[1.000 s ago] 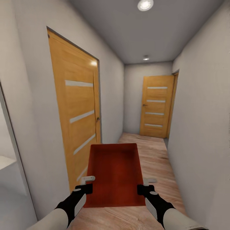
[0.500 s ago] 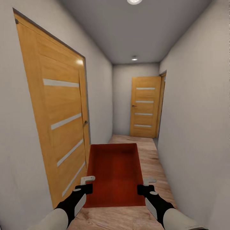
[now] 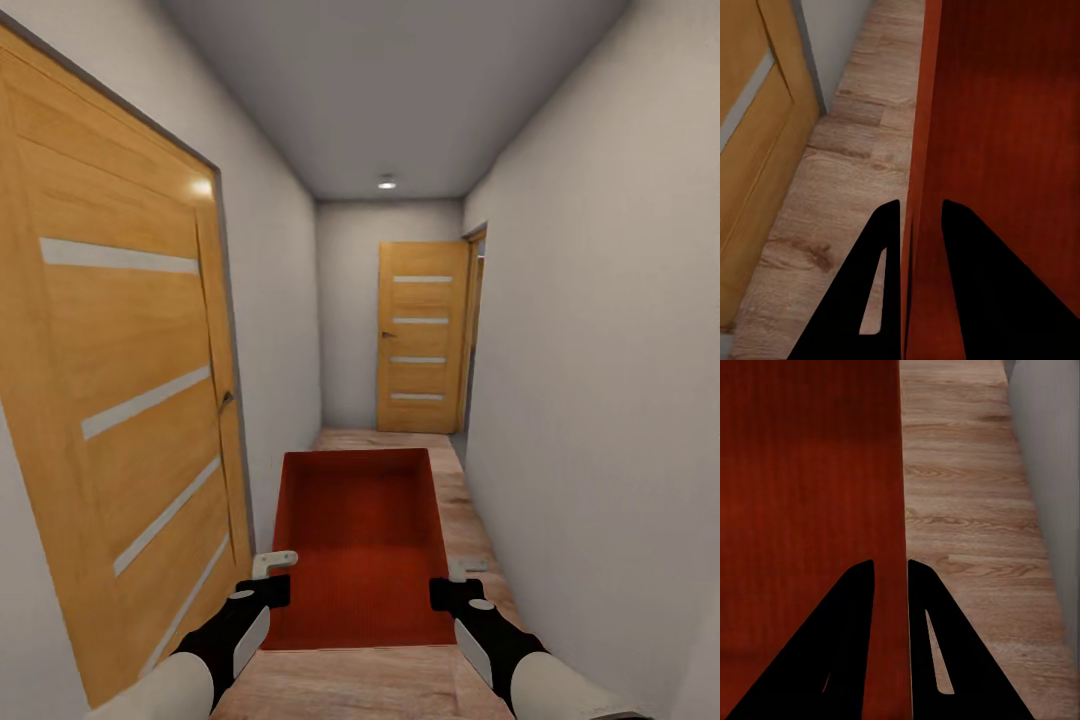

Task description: Move the two storage containers from the living room to the garage. In the garage, place one container on the floor and stack the other container on top of it (either order is fine).

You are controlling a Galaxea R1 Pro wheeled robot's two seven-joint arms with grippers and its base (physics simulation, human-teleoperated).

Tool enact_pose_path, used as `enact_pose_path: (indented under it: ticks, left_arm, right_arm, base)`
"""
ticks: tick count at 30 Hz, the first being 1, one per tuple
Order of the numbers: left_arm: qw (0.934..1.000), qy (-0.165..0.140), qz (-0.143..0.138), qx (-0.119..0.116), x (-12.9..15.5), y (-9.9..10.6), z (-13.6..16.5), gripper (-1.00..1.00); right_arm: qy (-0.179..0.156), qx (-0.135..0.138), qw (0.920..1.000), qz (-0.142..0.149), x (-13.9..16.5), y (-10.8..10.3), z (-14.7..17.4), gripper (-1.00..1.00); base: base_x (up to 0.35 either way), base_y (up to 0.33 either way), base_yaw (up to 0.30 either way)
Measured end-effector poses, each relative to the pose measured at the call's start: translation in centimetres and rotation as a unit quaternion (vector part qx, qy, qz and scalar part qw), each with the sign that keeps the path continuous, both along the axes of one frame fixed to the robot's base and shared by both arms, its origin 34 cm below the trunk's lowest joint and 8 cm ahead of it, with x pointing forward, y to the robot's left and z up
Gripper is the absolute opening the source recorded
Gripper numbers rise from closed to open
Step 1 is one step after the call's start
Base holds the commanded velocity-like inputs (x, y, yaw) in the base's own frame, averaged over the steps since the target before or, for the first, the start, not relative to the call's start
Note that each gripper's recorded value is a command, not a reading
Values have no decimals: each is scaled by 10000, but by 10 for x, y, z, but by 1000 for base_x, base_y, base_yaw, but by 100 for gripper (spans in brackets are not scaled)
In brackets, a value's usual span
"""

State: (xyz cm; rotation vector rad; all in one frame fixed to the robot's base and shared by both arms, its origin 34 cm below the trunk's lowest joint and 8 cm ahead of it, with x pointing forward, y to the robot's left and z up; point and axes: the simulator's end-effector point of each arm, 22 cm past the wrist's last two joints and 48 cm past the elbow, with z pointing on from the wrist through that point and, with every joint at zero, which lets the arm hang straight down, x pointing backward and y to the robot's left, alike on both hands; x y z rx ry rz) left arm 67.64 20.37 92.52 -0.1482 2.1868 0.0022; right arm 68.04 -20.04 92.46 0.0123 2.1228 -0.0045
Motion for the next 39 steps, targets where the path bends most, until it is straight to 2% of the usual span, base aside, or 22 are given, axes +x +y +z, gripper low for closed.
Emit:
enact_pose_path:
  ticks: [32,39]
  left_arm:
    - [10000,-5,-1,1,0,1,1,-100]
    - [10000,-5,-3,5,1,0,2,-100]
  right_arm:
    - [-5,4,10000,-2,0,1,1,-100]
    - [-8,11,10000,-2,0,0,1,-100]
  base:
    - [322,90,-5]
    - [322,4,-156]
